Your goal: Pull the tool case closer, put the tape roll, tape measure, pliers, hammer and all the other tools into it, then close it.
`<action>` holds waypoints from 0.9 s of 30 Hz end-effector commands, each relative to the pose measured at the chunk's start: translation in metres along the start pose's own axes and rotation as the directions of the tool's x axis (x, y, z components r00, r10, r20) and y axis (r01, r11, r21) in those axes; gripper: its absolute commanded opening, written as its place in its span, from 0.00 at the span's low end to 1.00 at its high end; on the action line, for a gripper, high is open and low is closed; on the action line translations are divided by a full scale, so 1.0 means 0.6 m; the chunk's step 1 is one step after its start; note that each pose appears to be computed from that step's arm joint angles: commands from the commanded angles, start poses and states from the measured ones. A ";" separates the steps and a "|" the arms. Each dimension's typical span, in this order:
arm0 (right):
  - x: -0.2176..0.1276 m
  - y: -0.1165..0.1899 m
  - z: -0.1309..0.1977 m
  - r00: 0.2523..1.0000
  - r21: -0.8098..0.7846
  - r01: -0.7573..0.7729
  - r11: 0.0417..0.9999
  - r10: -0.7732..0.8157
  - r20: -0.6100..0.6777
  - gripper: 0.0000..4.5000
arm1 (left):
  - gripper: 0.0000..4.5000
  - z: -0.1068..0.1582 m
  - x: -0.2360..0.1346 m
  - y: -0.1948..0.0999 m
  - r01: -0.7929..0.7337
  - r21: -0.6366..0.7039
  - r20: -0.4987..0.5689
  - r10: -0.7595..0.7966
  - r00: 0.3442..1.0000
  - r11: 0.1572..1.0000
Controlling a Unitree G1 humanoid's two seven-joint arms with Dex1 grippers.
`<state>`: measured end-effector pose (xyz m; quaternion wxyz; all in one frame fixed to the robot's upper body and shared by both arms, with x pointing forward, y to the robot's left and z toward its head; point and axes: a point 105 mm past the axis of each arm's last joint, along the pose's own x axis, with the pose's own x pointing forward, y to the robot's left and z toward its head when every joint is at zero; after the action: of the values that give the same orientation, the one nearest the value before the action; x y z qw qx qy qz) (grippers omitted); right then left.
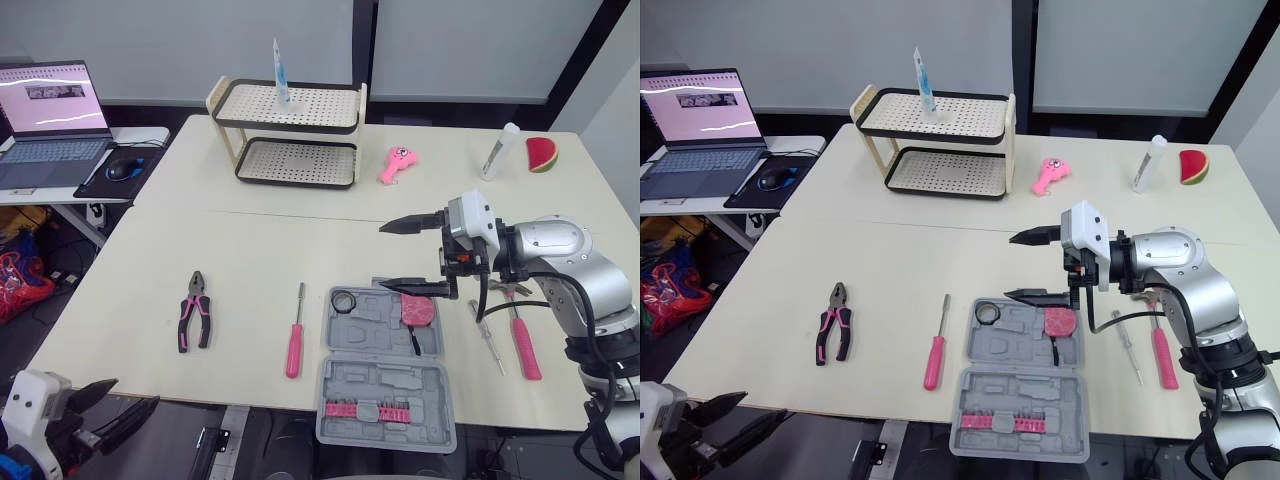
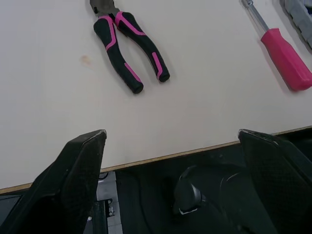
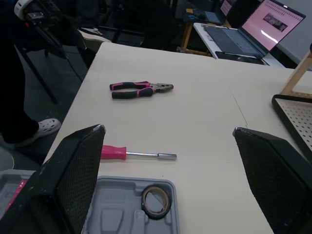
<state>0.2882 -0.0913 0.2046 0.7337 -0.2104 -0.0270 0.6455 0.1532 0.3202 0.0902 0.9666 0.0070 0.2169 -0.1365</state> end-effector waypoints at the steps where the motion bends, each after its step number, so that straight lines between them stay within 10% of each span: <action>1: 0.001 -0.008 0.015 0.999 -0.031 0.025 0.999 -0.024 0.022 1.00 | 1.00 0.039 0.024 0.011 -0.091 -0.021 0.091 0.093 0.992 0.996; 12: 0.000 -0.007 0.004 0.995 -0.027 0.096 0.995 -0.096 0.007 1.00 | 1.00 0.053 0.186 0.039 -0.316 -0.097 0.082 0.324 0.942 0.944; 27: -0.009 0.003 0.005 0.990 -0.024 0.133 0.991 -0.133 -0.034 1.00 | 1.00 0.008 0.246 0.030 -0.338 -0.130 -0.075 0.331 0.941 0.932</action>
<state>0.2880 -0.0948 0.1957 0.7729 -0.2189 -0.0124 0.5954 0.2878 0.2988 0.0302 0.9684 -0.0290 0.2428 0.0496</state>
